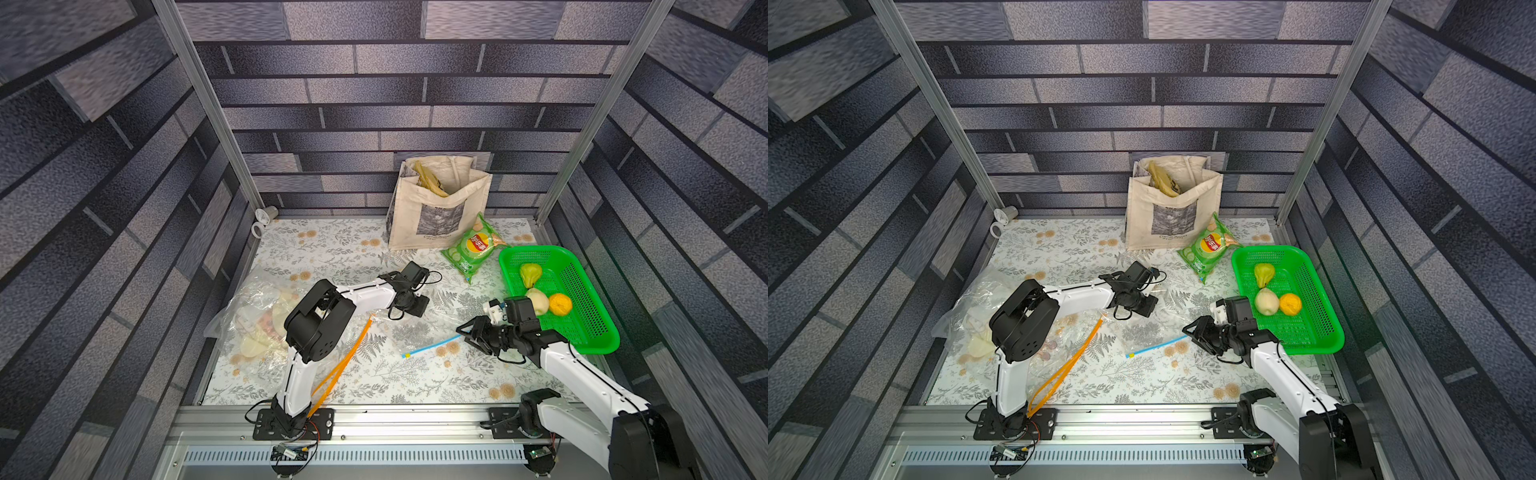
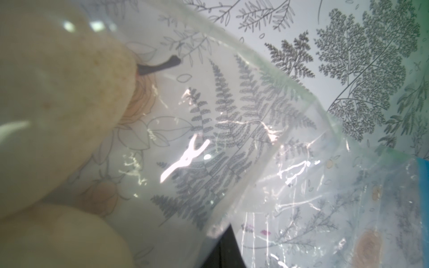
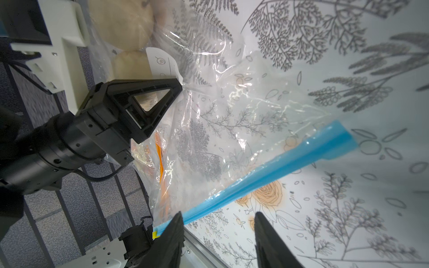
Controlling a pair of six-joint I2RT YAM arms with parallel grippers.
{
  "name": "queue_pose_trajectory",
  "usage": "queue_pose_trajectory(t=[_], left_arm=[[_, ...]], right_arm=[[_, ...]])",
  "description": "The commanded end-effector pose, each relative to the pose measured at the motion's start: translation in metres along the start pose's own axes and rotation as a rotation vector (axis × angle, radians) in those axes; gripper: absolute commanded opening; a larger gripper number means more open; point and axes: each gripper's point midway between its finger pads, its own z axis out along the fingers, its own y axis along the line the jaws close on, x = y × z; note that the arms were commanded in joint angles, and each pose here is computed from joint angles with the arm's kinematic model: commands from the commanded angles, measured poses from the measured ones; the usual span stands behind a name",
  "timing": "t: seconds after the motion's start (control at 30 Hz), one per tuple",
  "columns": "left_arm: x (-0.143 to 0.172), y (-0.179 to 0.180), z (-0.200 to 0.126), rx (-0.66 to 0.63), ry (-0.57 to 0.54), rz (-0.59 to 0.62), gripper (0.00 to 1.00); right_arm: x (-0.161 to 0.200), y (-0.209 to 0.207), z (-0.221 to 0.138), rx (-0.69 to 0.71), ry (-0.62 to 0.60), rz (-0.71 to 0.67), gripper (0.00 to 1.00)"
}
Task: Open the zip-top bag and take out the pear
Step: Open the zipper of the food storage bag at the center of the board.
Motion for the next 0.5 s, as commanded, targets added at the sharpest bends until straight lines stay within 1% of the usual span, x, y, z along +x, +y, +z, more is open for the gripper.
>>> queue_pose_trajectory(t=[0.0,0.13,0.3,0.47], left_arm=[[0.057,0.023,0.02,-0.061,0.18,-0.057,0.0],[0.056,0.026,0.019,-0.061,0.175,-0.062,0.0],[0.056,0.027,0.019,-0.058,0.176,-0.065,0.0],[0.058,0.027,0.02,-0.054,0.18,-0.067,0.0]], right_arm=[[-0.009,0.009,0.004,-0.064,-0.02,0.047,0.51],[-0.01,0.007,0.002,-0.04,-0.03,0.041,0.51],[-0.013,-0.006,-0.009,0.074,-0.079,0.035,0.5],[-0.014,-0.003,-0.005,0.029,-0.082,0.074,0.5]])
